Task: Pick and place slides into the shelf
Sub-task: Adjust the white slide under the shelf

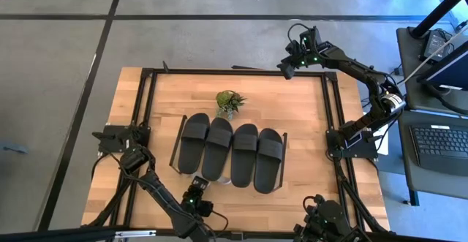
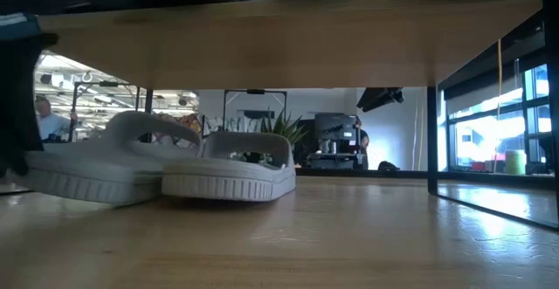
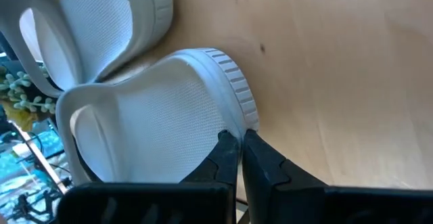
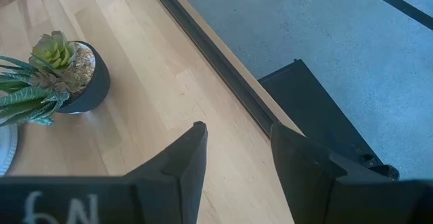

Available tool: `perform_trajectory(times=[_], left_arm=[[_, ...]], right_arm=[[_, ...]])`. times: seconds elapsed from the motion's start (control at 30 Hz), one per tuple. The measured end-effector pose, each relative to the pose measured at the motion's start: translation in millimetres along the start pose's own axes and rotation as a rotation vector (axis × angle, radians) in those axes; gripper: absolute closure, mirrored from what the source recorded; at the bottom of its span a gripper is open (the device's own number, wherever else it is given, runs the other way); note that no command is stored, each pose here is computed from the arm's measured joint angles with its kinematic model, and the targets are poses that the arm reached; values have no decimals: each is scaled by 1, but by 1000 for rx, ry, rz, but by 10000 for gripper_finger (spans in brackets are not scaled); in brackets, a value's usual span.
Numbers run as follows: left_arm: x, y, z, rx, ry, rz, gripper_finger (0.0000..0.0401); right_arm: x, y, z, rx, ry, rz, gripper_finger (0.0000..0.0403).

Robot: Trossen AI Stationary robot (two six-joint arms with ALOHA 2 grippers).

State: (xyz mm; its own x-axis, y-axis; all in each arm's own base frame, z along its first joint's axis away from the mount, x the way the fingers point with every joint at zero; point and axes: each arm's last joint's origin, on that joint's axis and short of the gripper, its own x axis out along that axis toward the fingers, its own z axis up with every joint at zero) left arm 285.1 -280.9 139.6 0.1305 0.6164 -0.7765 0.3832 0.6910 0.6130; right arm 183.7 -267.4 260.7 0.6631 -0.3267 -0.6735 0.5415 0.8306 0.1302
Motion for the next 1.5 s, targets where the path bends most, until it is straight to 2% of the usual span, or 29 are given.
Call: perform_trajectory(times=[0.2, 0.67, 1.03, 1.2, 1.3, 1.5], left_arm=[[2, 3, 2, -57, 4, 0, 389], [2, 2, 4, -74, -20, -18, 339], [0, 0, 3, -79, -16, -26, 265], [-5, -8, -1, -173, -26, -31, 254], [-15, -12, -2, -242, -24, -86, 254], [-50, -11, 6, -518, -113, -190, 254]], right_arm=[[0, 0, 0, 0, 0, 0, 237], [0, 0, 0, -3, 0, 0, 238], [0, 0, 0, -3, 0, 0, 237], [0, 0, 0, -3, 0, 0, 237], [0, 0, 0, -2, 1, 0, 238], [0, 0, 0, -2, 1, 0, 238]])
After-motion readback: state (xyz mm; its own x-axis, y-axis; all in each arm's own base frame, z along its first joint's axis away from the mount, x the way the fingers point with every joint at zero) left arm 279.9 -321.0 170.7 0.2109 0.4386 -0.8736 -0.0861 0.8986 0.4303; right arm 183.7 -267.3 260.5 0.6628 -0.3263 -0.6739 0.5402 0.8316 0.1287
